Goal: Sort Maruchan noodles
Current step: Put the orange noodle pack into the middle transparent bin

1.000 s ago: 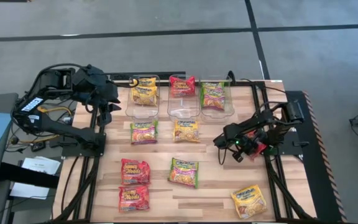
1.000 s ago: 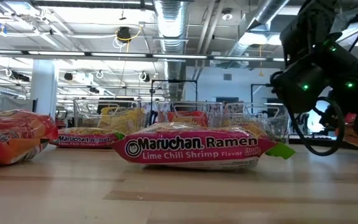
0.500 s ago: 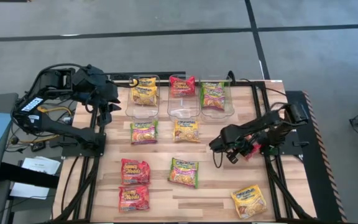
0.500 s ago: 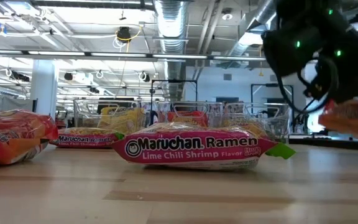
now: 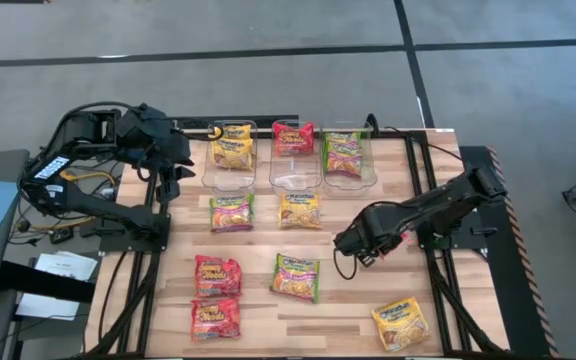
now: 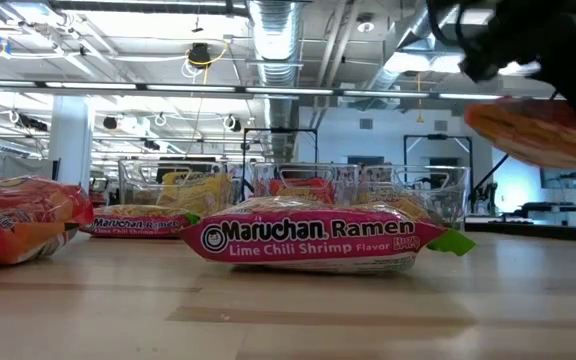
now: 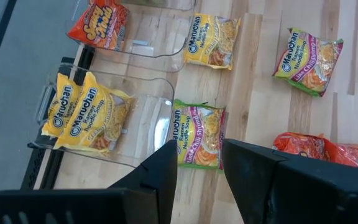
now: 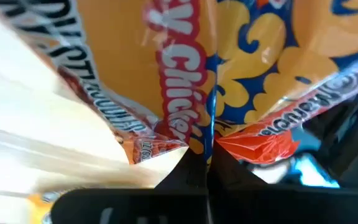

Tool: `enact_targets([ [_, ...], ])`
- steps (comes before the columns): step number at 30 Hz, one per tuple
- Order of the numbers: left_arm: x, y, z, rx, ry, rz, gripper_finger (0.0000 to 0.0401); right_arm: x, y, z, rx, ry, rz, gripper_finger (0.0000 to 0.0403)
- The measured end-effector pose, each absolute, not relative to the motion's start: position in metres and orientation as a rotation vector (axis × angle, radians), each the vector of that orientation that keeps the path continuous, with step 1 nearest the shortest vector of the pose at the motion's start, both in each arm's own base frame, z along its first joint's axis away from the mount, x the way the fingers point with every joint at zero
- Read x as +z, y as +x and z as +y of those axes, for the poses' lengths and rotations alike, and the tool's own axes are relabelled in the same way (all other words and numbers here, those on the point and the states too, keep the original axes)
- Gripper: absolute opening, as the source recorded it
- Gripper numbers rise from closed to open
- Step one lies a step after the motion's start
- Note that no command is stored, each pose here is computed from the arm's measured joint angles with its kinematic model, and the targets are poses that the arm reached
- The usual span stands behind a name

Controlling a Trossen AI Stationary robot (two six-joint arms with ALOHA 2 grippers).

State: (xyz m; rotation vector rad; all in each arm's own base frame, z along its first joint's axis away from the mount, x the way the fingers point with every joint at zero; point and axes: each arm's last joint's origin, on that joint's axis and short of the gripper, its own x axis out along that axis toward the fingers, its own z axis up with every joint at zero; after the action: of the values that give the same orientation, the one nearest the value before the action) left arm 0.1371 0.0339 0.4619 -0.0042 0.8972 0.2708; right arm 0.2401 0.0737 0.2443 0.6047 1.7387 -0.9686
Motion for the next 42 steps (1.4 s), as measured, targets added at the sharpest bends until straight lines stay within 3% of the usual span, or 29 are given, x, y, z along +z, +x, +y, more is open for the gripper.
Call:
enact_targets([
  [7,0.464,0.139,0.034,0.273,-0.002,0.865,0.0113,0.28,0.261,0.06,-0.913,0.491,1.501,0.0003],
  [18,0.468,0.144,0.035,0.298,-0.045,0.79,0.0113,0.328,0.283,-0.014,-0.887,0.269,1.294,0.0003],
  [29,0.471,0.146,0.037,0.371,-0.089,0.747,0.0113,0.347,0.302,-0.098,-0.831,0.082,1.07,0.0003],
  [42,0.472,0.144,0.042,0.551,-0.105,0.722,0.0113,0.367,0.312,-0.163,-0.85,-0.129,0.814,0.0003],
])
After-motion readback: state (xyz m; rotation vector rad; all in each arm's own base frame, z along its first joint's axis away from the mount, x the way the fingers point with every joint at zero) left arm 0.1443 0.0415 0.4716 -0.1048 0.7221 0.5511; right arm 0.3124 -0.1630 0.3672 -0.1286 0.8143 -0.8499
